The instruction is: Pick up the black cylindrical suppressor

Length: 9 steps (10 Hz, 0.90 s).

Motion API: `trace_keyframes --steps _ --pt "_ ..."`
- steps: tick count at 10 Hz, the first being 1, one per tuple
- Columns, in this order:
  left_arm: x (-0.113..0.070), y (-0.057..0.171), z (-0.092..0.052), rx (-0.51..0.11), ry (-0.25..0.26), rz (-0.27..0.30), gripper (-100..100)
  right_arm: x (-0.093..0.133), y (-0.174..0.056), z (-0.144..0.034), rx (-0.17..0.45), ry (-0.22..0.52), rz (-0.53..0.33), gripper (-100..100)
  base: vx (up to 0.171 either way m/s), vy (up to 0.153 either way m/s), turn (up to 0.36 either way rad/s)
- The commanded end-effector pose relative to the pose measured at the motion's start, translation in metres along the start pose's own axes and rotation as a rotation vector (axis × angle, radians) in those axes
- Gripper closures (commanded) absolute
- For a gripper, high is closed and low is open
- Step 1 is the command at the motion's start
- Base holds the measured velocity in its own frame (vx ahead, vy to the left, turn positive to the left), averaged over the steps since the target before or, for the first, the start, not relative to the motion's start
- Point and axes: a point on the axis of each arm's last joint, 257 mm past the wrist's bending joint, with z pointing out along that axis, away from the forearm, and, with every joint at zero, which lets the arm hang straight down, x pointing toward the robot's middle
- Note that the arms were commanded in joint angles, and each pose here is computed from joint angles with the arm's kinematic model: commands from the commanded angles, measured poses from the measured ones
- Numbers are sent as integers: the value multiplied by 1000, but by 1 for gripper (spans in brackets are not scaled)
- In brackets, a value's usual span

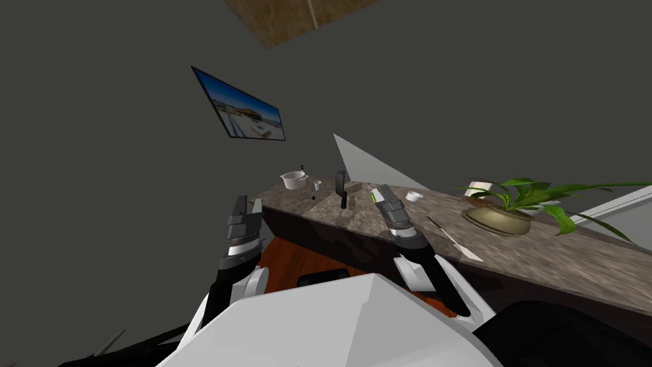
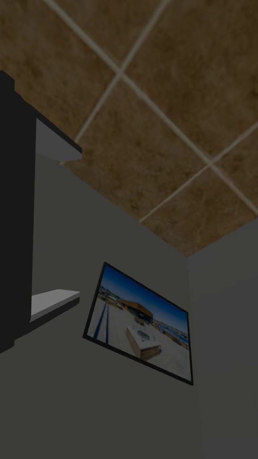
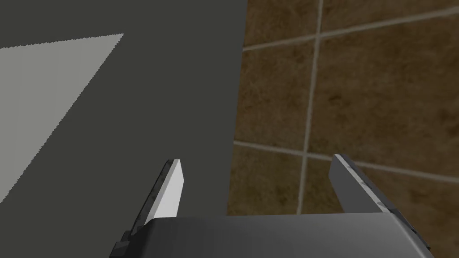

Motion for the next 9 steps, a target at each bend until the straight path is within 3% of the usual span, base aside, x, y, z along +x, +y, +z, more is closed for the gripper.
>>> trace_keyframes --steps 1,3,4,6,7,9 --pt "0 0 0 0 0 0 0 4 0 -5 7 58 -79 -100 -59 -36 220" --pt "0 0 0 0 0 0 0 11 -4 -14 25 151 -215 -100 -87 -57 407" --pt "0 0 0 0 0 0 0 13 -4 -14 22 161 -217 -100 -74 -57 135" --pt "0 0 0 0 0 0 0 21 -14 -27 46 271 -357 -100 -65 -41 394" --pt "0 0 0 0 0 0 0 23 -14 -27 43 280 -360 -100 -51 -47 121" --pt "0 0 0 0 0 0 0 31 -29 -45 72 400 -496 -100 -63 -39 299"
